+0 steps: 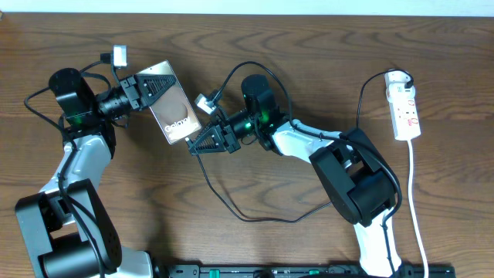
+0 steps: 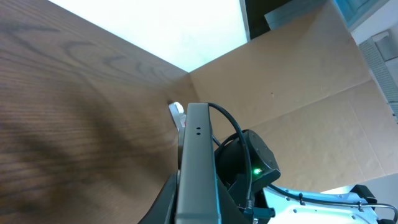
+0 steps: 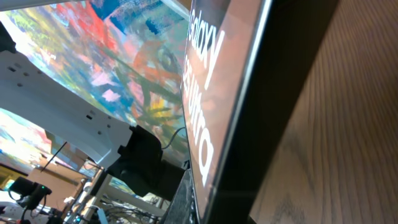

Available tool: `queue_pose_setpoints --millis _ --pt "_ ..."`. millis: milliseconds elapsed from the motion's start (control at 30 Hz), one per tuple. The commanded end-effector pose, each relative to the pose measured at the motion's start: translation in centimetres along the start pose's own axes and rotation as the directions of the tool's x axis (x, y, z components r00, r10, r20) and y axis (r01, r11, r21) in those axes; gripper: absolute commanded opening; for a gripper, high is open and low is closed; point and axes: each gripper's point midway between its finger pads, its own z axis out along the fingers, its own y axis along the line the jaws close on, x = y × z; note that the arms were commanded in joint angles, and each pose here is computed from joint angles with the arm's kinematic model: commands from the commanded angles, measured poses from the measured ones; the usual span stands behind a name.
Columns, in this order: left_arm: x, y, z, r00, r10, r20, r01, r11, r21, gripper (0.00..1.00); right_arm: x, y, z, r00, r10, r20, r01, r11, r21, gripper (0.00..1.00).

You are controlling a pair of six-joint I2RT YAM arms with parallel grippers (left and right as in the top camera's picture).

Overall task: Plug charger to phone and switch on socket
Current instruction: 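Align the plug with the phone's bottom port using the right gripper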

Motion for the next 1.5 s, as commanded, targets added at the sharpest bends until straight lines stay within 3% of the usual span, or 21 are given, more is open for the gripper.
queue_pose_setpoints --millis 0,1467 --pt "-0.1 -0.7 0.0 0.999 0.042 -0.005 -0.042 0.999 0.011 0.07 -0.3 0.0 0.0 1.000 -0.001 0.005 0.001 1.000 0.004 0.01" --pt "0.8 -1.4 0.4 0.996 0.080 -0.049 -0.077 0.996 0.049 0.07 -1.3 -0.1 -0.7 0.999 -0.006 0.038 0.005 1.000 0.027 0.01"
